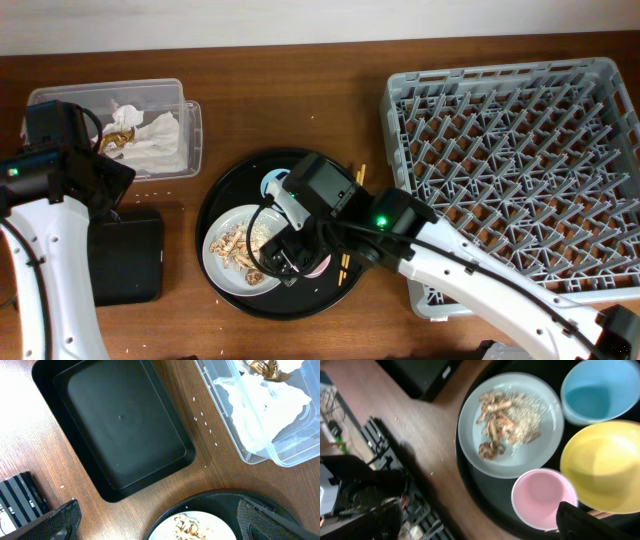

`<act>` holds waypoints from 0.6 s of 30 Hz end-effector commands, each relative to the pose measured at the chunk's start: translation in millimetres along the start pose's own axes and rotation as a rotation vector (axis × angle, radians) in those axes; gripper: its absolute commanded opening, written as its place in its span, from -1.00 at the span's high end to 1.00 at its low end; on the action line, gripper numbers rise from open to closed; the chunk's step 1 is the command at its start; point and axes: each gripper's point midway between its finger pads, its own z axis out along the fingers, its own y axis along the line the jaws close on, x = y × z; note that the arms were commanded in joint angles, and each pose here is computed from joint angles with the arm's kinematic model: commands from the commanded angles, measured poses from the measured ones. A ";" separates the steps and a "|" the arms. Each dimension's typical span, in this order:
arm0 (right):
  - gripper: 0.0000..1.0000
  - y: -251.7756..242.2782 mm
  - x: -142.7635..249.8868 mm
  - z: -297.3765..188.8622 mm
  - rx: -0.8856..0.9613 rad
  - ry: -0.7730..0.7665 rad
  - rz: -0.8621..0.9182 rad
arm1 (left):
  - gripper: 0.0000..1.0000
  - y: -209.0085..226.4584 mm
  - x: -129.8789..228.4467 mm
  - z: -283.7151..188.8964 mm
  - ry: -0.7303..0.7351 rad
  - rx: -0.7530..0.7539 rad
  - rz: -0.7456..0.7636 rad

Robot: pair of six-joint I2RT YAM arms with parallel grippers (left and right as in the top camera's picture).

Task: Sort waste into correct bins and load items into the dishwasher rack
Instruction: 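Reach the right gripper to the pink cup and grasp it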

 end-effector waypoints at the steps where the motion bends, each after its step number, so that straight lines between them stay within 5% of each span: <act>1: -0.99 3.6 -8.4 3.0 -0.001 -0.013 0.001 | -0.98 1.2 -1.6 0.1 -0.007 -0.005 0.002; 4: -0.82 -34.5 -3.7 23.7 0.186 -0.002 0.346 | -0.98 1.2 -1.7 0.3 -0.007 -0.005 0.002; 7: -0.30 -53.3 5.4 53.9 0.295 0.031 0.456 | -0.98 1.2 -1.5 0.2 -0.006 -0.005 0.002; 18: -0.10 -59.2 31.9 95.2 0.501 0.057 0.492 | -0.98 1.2 -1.6 0.1 -0.007 -0.005 0.002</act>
